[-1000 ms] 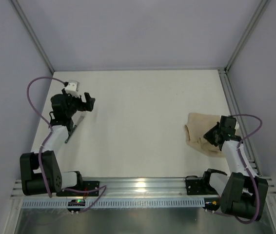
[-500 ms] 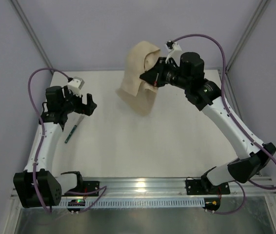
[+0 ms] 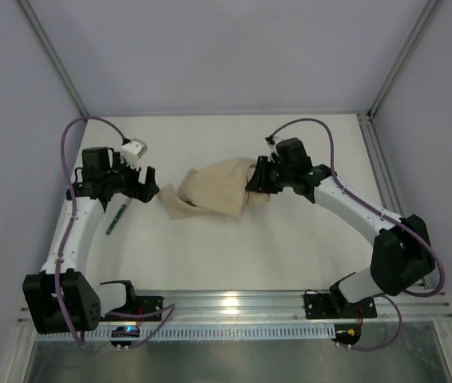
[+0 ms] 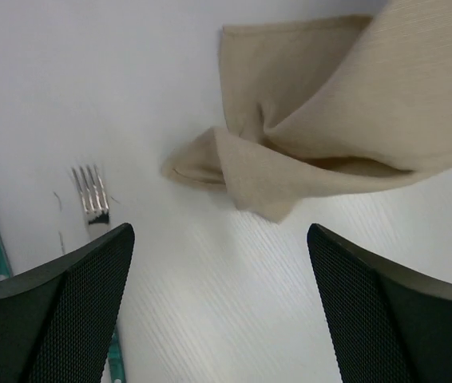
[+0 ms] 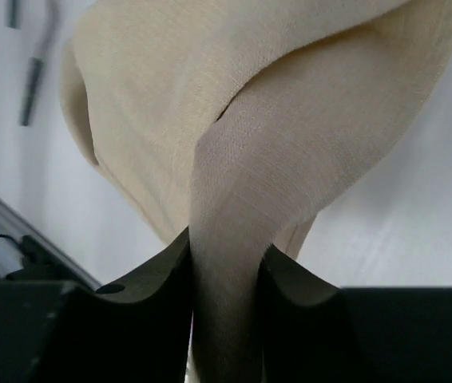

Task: Fold the napkin into a case and place the utensils inside
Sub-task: Place the crumpled napkin at the center of the board.

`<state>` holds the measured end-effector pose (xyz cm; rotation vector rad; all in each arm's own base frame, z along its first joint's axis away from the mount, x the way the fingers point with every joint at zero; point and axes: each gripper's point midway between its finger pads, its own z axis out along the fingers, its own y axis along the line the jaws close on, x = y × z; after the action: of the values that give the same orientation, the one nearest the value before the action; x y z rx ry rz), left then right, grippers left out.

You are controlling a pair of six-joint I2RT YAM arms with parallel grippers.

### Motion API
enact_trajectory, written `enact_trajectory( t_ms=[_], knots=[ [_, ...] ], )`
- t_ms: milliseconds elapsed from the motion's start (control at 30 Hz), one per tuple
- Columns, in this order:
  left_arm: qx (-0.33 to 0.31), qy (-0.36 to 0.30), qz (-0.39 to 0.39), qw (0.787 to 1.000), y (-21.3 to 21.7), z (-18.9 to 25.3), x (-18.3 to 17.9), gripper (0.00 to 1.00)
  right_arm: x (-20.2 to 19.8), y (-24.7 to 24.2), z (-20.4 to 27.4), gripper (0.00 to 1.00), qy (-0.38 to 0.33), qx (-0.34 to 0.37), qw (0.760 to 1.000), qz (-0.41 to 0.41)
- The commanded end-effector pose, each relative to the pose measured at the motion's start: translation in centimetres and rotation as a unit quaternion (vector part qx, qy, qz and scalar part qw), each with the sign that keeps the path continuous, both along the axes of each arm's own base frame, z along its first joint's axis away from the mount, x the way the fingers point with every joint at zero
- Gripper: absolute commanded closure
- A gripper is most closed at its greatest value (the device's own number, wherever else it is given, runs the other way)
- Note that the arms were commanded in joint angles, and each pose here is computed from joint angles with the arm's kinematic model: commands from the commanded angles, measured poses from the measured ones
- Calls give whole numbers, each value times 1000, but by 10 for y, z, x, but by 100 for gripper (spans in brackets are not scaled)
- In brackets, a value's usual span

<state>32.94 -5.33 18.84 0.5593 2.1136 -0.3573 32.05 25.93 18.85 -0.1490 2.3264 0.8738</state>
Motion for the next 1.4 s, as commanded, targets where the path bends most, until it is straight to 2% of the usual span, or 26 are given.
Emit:
enact_trajectory(
  t_ms=[0, 67, 100, 200, 233, 467, 633, 700, 733, 867, 1000, 1100, 1167, 1200, 1267, 1367],
  knots=[
    [19, 63, -35, 997, -3, -35, -22, 11, 8, -52, -57, 64, 57, -56, 994, -77],
    [30, 82, -49, 995, -2, -50, -30, 16, 6, -82, -82, 53, 85, -85, 986, -112],
    [32, 90, -52, 994, -2, -55, -34, 19, 14, -106, -88, 52, 87, -109, 979, -151],
    [41, 92, -51, 994, 1, -64, -34, 24, 13, -133, -88, 48, 75, -182, 964, -177],
    [46, 91, -47, 994, 2, -66, -32, 25, 12, -134, -81, 48, 63, -185, 964, -180],
    [49, 97, 5, 994, 13, -81, -8, 29, -9, -113, -52, 47, 17, -223, 958, -179],
    [36, 108, 20, 993, 13, -88, 9, 30, -34, -63, -60, 46, 36, -153, 978, -133],
    [35, 107, 35, 993, 16, -88, 16, 29, -43, -52, -62, 39, 35, -158, 979, -125],
    [31, 111, 45, 992, 17, -88, 22, 28, -45, -50, -59, 30, 35, -159, 978, -130],
    [18, 114, 68, 991, 19, -83, 36, 24, -46, -65, -44, 22, 14, -202, 965, -168],
    [-5, 116, 91, 989, 17, -78, 54, 18, -43, -91, -17, 21, -27, -242, 943, -226],
    [-29, 136, 112, 984, 15, -82, 68, 19, -48, -84, -13, 22, -36, -243, 945, -215],
    [-40, 162, 116, 979, 12, -93, 72, 23, -50, -72, -23, 28, -30, -251, 947, -197],
    [-45, 164, 118, 978, 10, -90, 78, 27, -52, -70, -26, 36, -27, -258, 946, -193],
    [-44, 183, 114, 975, 8, -98, 77, 34, -54, -65, -26, 43, -31, -270, 942, -195],
    [-35, 202, 102, 974, 4, -113, 74, 36, -54, -45, -19, 39, -43, -224, 959, -169]
  ],
)
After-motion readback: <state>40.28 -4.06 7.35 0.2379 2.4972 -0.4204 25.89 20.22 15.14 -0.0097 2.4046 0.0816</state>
